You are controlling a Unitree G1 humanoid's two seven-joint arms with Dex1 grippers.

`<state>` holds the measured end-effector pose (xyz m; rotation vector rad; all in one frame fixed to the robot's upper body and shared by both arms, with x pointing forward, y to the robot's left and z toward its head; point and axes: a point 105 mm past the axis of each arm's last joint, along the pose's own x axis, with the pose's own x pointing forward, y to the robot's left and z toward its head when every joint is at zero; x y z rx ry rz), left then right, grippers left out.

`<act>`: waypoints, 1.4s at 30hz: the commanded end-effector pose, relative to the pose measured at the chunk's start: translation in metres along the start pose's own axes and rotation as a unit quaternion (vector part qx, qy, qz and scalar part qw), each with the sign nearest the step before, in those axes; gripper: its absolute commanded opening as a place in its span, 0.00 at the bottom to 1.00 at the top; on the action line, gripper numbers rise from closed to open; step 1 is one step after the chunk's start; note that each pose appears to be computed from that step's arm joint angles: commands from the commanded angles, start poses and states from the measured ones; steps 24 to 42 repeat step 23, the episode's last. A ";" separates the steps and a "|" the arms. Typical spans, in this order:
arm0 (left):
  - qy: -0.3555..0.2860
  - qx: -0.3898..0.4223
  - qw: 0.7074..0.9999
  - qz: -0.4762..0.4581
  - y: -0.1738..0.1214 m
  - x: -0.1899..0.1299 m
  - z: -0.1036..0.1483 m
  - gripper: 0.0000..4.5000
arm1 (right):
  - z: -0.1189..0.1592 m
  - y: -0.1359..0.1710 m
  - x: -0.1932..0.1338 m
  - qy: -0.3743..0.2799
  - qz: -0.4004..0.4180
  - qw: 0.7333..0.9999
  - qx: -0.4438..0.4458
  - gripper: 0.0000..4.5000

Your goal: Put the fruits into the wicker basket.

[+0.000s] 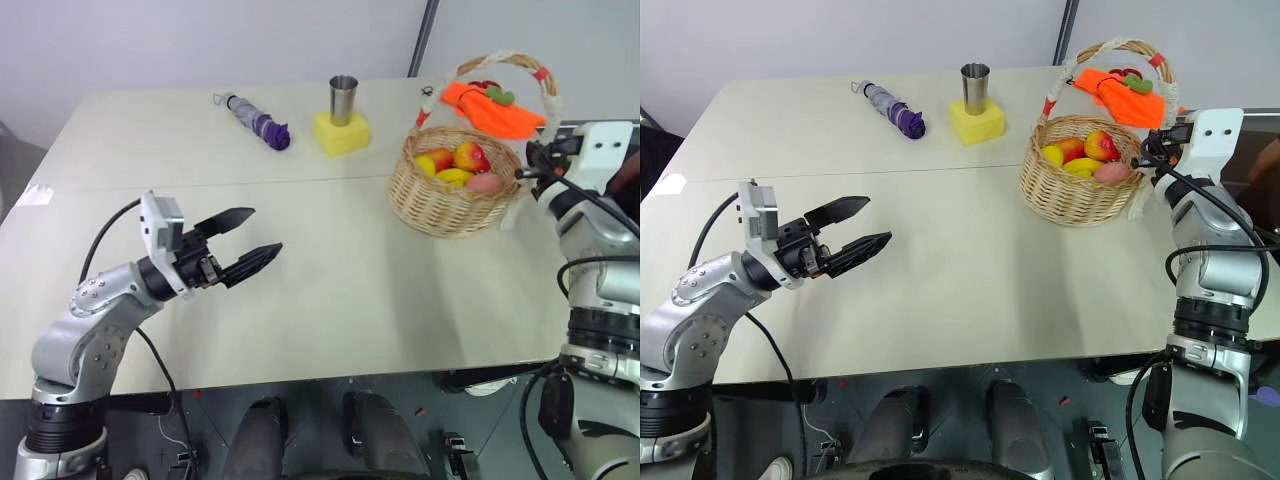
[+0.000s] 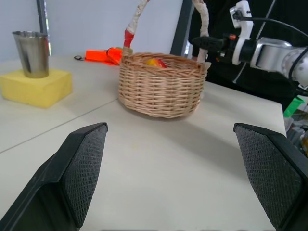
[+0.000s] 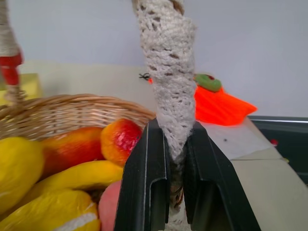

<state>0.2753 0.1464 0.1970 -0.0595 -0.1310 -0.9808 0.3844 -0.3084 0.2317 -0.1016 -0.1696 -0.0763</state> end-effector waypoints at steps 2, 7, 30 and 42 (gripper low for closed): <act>-0.006 0.021 1.000 0.008 0.002 -0.003 0.007 1.00 | 0.025 -0.010 -0.009 -0.050 -0.007 0.999 -0.008 0.50; 0.006 0.014 0.999 0.042 0.010 -0.012 -0.001 1.00 | 0.013 -0.008 -0.035 -0.050 0.041 0.998 -0.026 0.72; 0.096 0.027 0.946 0.309 0.063 -0.103 -0.071 1.00 | -0.045 0.095 -0.104 0.003 0.346 0.937 -0.038 0.72; 0.096 0.027 0.946 0.309 0.063 -0.103 -0.071 1.00 | -0.045 0.095 -0.104 0.003 0.346 0.937 -0.038 0.72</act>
